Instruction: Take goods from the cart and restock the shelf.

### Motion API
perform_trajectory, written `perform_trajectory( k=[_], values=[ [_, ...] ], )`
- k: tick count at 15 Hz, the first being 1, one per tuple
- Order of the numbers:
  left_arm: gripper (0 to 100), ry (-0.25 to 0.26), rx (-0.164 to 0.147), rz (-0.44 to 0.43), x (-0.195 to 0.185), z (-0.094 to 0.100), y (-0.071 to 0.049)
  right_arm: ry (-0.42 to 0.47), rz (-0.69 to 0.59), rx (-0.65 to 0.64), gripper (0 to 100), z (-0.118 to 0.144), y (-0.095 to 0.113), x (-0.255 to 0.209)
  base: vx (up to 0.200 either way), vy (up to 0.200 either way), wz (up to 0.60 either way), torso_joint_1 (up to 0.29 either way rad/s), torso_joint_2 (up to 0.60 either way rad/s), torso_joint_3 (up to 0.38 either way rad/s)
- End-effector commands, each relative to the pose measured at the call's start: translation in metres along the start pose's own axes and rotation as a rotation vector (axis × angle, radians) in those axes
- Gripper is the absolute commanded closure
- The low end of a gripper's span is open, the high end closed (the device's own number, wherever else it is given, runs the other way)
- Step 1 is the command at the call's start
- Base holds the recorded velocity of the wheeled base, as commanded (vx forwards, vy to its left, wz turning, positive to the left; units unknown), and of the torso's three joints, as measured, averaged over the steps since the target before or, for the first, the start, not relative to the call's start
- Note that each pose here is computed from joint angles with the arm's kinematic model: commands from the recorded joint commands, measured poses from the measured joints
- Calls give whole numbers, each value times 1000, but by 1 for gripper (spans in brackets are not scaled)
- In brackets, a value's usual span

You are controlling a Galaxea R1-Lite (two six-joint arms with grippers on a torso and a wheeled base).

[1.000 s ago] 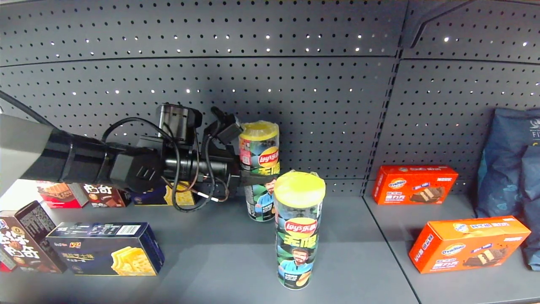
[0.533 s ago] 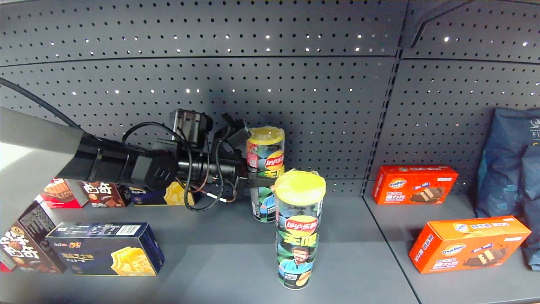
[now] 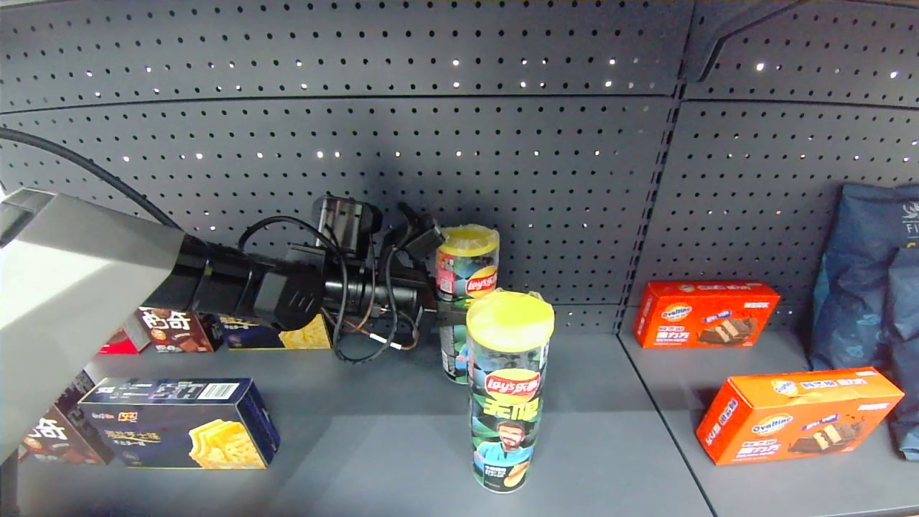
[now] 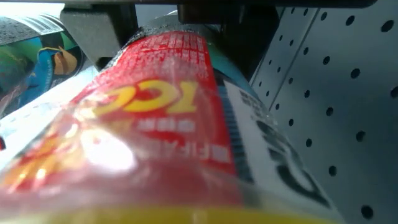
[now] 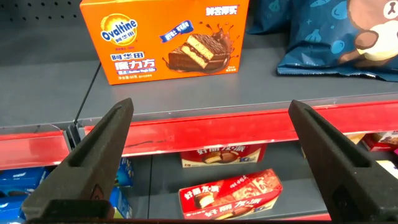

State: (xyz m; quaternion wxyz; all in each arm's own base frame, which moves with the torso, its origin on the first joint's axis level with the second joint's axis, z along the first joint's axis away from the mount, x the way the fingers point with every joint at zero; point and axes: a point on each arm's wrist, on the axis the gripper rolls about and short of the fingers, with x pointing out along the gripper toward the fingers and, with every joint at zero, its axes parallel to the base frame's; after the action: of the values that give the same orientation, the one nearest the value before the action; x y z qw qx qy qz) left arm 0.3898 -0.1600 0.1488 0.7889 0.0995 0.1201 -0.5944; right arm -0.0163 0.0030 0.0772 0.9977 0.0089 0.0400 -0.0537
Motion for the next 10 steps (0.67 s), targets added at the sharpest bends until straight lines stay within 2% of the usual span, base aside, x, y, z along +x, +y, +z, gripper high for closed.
perform_trajectory(
  k=[1, 4, 5, 7, 10],
  values=[
    [100, 1, -2, -7, 5, -2, 1, 2, 0, 0, 0, 0, 0, 0, 0, 0, 0, 0, 0, 0],
    [100, 7, -7, -11, 8, -6, 2, 2, 0, 0, 0, 0, 0, 0, 0, 0, 0, 0, 0, 0],
    [0, 5, -2, -11, 9, -5, 2, 2, 0, 0, 0, 0, 0, 0, 0, 0, 0, 0, 0, 0],
    [0, -10, 15, -6, 9, -3, 2, 2, 0, 0, 0, 0, 0, 0, 0, 0, 0, 0, 0, 0],
    [0, -13, 18, 3, 5, -1, 2, 2, 1, 0, 0, 0, 0, 0, 0, 0, 0, 0, 0, 0]
  ],
)
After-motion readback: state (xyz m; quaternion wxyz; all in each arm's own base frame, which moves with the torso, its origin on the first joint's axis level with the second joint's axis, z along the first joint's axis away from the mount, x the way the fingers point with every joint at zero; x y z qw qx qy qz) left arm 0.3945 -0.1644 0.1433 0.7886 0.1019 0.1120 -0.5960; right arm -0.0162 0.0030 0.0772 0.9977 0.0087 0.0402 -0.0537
